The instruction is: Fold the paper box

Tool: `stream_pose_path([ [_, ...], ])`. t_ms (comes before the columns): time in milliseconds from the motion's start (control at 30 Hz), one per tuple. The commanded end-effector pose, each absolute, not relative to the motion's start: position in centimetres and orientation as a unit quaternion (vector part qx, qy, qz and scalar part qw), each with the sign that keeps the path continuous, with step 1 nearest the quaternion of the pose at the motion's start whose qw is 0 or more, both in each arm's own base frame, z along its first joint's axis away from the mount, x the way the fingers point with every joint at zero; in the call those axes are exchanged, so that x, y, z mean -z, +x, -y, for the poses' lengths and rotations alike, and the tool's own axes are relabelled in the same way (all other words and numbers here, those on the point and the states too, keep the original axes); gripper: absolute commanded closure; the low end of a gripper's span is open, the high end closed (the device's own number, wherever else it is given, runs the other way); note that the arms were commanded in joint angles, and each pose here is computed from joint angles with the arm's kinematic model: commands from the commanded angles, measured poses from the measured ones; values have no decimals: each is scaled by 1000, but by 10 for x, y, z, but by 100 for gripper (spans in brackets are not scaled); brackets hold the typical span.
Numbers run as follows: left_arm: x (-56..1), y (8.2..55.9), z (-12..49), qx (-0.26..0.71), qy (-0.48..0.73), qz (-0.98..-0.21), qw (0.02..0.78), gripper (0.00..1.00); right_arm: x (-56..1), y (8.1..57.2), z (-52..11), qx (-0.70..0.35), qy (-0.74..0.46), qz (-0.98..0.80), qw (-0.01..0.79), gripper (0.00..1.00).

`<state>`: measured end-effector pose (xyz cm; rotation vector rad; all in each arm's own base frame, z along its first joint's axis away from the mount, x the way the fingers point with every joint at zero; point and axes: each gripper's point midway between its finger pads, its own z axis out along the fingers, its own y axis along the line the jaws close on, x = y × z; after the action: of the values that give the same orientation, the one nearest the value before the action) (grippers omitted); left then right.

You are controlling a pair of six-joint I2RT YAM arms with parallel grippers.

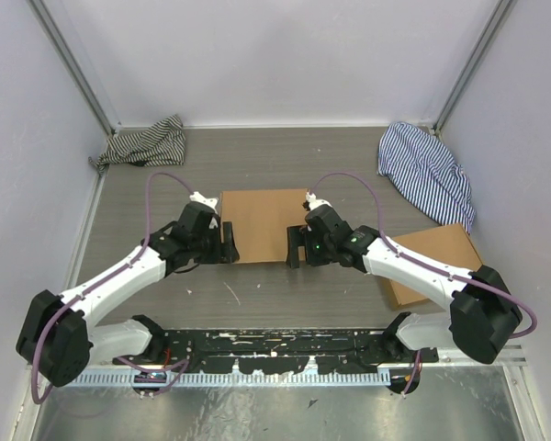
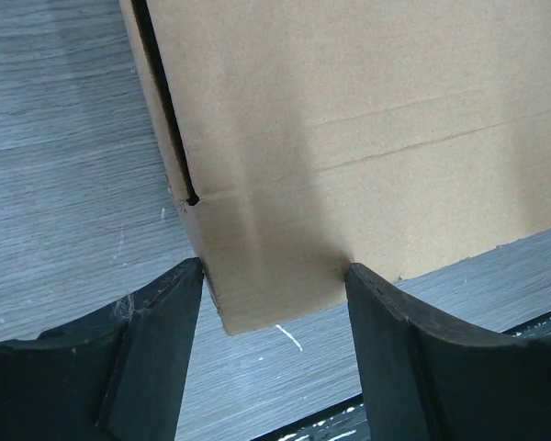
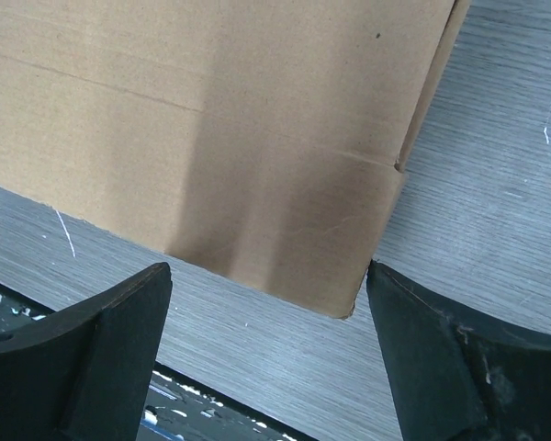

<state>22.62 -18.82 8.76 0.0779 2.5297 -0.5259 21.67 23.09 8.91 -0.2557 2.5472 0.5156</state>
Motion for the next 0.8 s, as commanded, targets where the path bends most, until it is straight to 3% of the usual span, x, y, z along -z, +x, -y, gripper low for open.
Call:
stream_pose_path([
  [0,-92,229,194,204,28,-940,270,30,-104,225,-244,-217,-100,-928,287,8],
  [767,-119,225,193,225,21,-931,287,31,-107,222,-250,-234,-101,-925,280,10],
])
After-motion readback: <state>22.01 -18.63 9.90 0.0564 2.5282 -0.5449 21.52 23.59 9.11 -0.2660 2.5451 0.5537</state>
